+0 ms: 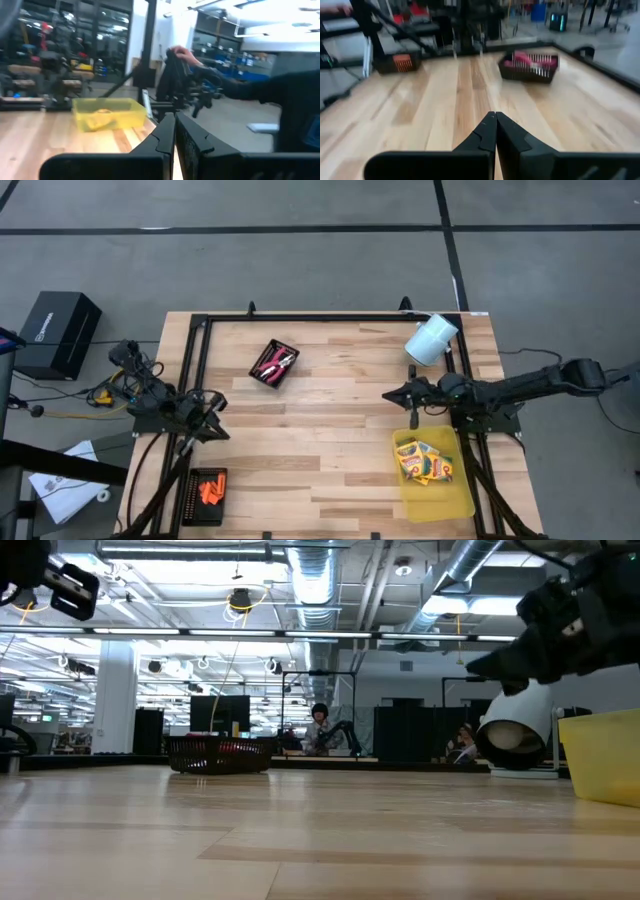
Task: Pick & Place School Supplies
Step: Return to Home Position
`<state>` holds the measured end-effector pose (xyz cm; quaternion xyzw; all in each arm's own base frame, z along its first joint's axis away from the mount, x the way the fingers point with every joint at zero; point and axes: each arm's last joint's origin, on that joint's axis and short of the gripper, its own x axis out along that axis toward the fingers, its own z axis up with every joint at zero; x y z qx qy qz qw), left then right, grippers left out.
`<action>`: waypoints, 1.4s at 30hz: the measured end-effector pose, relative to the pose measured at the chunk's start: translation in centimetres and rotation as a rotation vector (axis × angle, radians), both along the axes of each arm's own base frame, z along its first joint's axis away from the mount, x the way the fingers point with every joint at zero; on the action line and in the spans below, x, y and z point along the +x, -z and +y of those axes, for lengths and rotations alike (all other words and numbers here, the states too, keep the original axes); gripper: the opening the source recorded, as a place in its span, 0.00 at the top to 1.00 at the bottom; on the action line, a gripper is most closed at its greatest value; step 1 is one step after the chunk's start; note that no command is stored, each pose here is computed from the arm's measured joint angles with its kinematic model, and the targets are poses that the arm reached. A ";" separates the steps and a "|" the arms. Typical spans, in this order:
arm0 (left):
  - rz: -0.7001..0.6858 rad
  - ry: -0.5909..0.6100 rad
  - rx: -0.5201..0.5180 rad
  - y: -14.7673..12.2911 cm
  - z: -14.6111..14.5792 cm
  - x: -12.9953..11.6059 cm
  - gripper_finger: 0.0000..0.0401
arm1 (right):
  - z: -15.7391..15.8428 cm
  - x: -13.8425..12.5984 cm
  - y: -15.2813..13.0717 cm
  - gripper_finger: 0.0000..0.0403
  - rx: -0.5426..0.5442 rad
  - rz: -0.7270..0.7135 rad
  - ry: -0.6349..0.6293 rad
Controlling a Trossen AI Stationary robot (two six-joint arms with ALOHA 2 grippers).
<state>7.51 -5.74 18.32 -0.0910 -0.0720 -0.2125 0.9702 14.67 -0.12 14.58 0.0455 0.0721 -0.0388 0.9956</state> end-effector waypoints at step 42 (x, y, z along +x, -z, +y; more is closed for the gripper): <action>0.010 -0.531 0.005 0.0 4.5 2.1 0.98 | -0.9 -5.7 -5.6 1.00 -0.015 -0.544 0.108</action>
